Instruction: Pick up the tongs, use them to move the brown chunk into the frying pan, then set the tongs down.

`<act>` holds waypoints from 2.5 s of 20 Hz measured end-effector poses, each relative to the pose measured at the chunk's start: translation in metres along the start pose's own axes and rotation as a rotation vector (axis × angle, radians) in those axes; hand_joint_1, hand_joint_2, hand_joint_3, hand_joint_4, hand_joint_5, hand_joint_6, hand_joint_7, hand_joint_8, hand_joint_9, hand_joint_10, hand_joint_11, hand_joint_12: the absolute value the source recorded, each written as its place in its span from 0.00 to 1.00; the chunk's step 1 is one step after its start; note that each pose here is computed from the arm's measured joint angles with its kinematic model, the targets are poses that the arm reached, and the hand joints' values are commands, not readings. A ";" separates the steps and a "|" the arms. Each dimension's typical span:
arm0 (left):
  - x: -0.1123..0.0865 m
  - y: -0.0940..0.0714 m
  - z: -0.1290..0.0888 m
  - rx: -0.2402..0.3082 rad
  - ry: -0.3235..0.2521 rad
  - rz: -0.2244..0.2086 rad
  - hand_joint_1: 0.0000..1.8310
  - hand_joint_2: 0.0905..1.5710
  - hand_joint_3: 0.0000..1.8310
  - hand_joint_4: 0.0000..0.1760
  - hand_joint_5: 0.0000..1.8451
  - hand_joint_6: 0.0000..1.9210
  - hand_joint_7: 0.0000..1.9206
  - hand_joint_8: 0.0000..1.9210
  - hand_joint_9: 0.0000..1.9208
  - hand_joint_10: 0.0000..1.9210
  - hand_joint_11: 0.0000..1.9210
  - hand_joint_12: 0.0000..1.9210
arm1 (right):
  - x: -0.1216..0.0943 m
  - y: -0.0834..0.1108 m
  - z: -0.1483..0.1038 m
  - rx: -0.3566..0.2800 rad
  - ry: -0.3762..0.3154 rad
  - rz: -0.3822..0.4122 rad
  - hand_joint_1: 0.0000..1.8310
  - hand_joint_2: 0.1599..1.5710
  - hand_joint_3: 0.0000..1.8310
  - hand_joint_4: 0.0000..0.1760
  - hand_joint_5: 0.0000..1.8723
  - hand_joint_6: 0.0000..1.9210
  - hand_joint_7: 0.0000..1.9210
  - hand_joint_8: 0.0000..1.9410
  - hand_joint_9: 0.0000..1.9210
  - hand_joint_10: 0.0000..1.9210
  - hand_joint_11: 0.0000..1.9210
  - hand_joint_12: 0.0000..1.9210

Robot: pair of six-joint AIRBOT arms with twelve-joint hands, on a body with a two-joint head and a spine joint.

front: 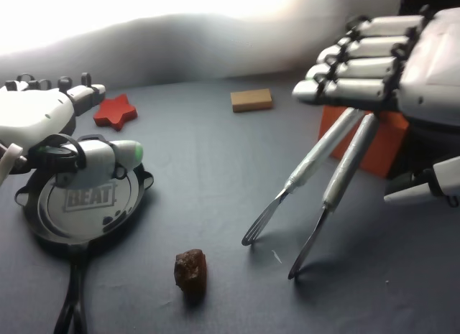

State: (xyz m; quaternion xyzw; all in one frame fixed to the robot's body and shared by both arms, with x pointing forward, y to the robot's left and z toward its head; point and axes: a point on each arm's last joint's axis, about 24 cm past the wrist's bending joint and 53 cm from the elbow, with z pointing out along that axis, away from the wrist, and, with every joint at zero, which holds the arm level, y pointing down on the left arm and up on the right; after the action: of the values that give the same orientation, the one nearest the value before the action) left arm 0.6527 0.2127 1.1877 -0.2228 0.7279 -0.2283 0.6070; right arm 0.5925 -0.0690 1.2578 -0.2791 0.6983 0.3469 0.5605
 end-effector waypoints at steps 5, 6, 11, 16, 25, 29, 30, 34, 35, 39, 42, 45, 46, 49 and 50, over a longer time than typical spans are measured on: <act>0.003 0.003 0.002 -0.001 0.016 0.004 0.07 0.77 0.00 0.27 0.10 0.00 0.14 0.00 0.15 0.00 0.00 0.45 | 0.027 0.021 0.015 -0.075 0.200 0.033 0.54 0.56 0.00 0.00 0.00 0.00 0.00 0.00 0.00 0.00 0.00 0.00; 0.003 0.002 0.002 0.002 0.018 0.007 0.07 0.77 0.00 0.27 0.10 0.00 0.14 0.00 0.15 0.00 0.00 0.45 | 0.035 0.017 0.018 -0.060 0.240 0.026 0.59 0.55 0.00 0.00 0.00 0.00 0.00 0.00 0.00 0.00 0.00 0.00; 0.008 0.003 0.004 0.009 0.044 0.014 0.07 0.77 0.00 0.26 0.09 0.00 0.14 0.00 0.15 0.00 0.00 0.45 | 0.041 -0.012 0.038 0.046 0.310 0.100 0.62 0.55 0.00 0.00 0.00 0.00 0.00 0.00 0.00 0.00 0.00 0.00; 0.008 0.004 0.004 0.025 0.062 0.029 0.09 0.77 0.00 0.31 0.09 0.00 0.13 0.00 0.15 0.00 0.00 0.45 | 0.052 -0.022 0.059 0.103 0.379 0.065 0.60 0.55 0.00 0.00 0.00 0.00 0.00 0.00 0.00 0.00 0.00 0.00; 0.011 0.004 0.004 0.035 0.080 0.039 0.07 0.78 0.00 0.28 0.10 0.00 0.14 0.00 0.16 0.00 0.00 0.47 | 0.052 -0.025 0.097 0.103 0.419 0.048 0.59 0.55 0.00 0.00 0.00 0.00 0.00 0.00 0.00 0.00 0.00 0.00; 0.012 0.008 0.005 0.028 0.081 0.045 0.06 0.78 0.00 0.24 0.10 0.00 0.14 0.00 0.15 0.00 0.00 0.47 | 0.071 -0.035 0.103 0.122 0.470 0.048 0.59 0.55 0.00 0.00 0.00 0.00 0.00 0.00 0.00 0.00 0.00 0.00; 0.010 0.009 0.006 0.026 0.076 0.051 0.05 0.78 0.00 0.26 0.10 0.00 0.14 0.00 0.16 0.00 0.00 0.47 | 0.077 -0.036 0.104 0.123 0.484 0.050 0.59 0.55 0.00 0.00 0.00 0.00 0.00 0.00 0.00 0.00 0.00 0.00; 0.009 0.007 0.004 0.026 0.068 0.050 0.05 0.79 0.00 0.25 0.09 0.00 0.13 0.00 0.15 0.00 0.00 0.47 | 0.085 -0.030 0.115 0.106 0.493 0.028 0.59 0.55 0.00 0.00 0.00 0.00 0.00 0.00 0.00 0.00 0.00 0.00; 0.010 0.007 0.004 0.026 0.070 0.050 0.04 0.79 0.00 0.26 0.09 0.00 0.13 0.00 0.15 0.00 0.00 0.46 | 0.086 -0.030 0.116 0.105 0.495 0.024 0.60 0.55 0.00 0.00 0.00 0.00 0.00 0.00 0.00 0.00 0.00 0.00; 0.014 0.002 0.001 0.037 0.079 0.044 0.04 0.79 0.00 0.24 0.09 0.00 0.13 0.00 0.15 0.00 0.00 0.47 | 0.092 -0.032 0.123 0.106 0.499 0.015 0.61 0.56 0.00 0.00 0.00 0.00 0.00 0.00 0.00 0.00 0.00 0.00; 0.013 0.002 0.001 0.034 0.076 0.042 0.05 0.79 0.00 0.25 0.10 0.01 0.14 0.00 0.16 0.00 0.00 0.49 | 0.100 -0.032 0.126 0.110 0.505 0.029 0.60 0.56 0.00 0.00 0.00 0.00 0.00 0.00 0.00 0.00 0.00 0.00; 0.011 0.000 0.002 0.039 0.071 0.043 0.04 0.79 0.00 0.27 0.09 0.00 0.14 0.00 0.15 0.00 0.00 0.46 | 0.106 -0.032 0.127 0.116 0.503 0.053 0.59 0.56 0.00 0.00 0.00 0.00 0.00 0.00 0.00 0.00 0.00 0.00; 0.012 0.000 0.002 0.040 0.072 0.043 0.04 0.79 0.00 0.26 0.09 0.00 0.14 0.00 0.16 0.00 0.00 0.46 | 0.107 -0.033 0.128 0.117 0.499 0.054 0.59 0.56 0.00 0.00 0.00 0.00 0.00 0.00 0.00 0.00 0.00 0.00; 0.011 0.000 0.002 0.039 0.071 0.043 0.03 0.79 0.00 0.26 0.09 0.00 0.13 0.00 0.15 0.00 0.00 0.46 | 0.104 -0.032 0.131 0.115 0.482 0.053 0.60 0.56 0.00 0.00 0.00 0.00 0.00 0.00 0.00 0.00 0.00 0.00; 0.011 0.000 0.002 0.038 0.071 0.042 0.04 0.79 0.00 0.24 0.10 0.00 0.14 0.00 0.15 0.00 0.00 0.46 | 0.103 -0.031 0.132 0.114 0.478 0.054 0.60 0.56 0.00 0.00 0.00 0.00 0.00 0.00 0.00 0.00 0.00 0.00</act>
State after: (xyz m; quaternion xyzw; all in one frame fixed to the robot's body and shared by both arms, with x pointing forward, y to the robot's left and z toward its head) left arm 0.6524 0.2060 1.1784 -0.1875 0.7491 -0.2371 0.5894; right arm 0.6725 0.0174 1.1344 -0.3021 0.8367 0.2460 0.3849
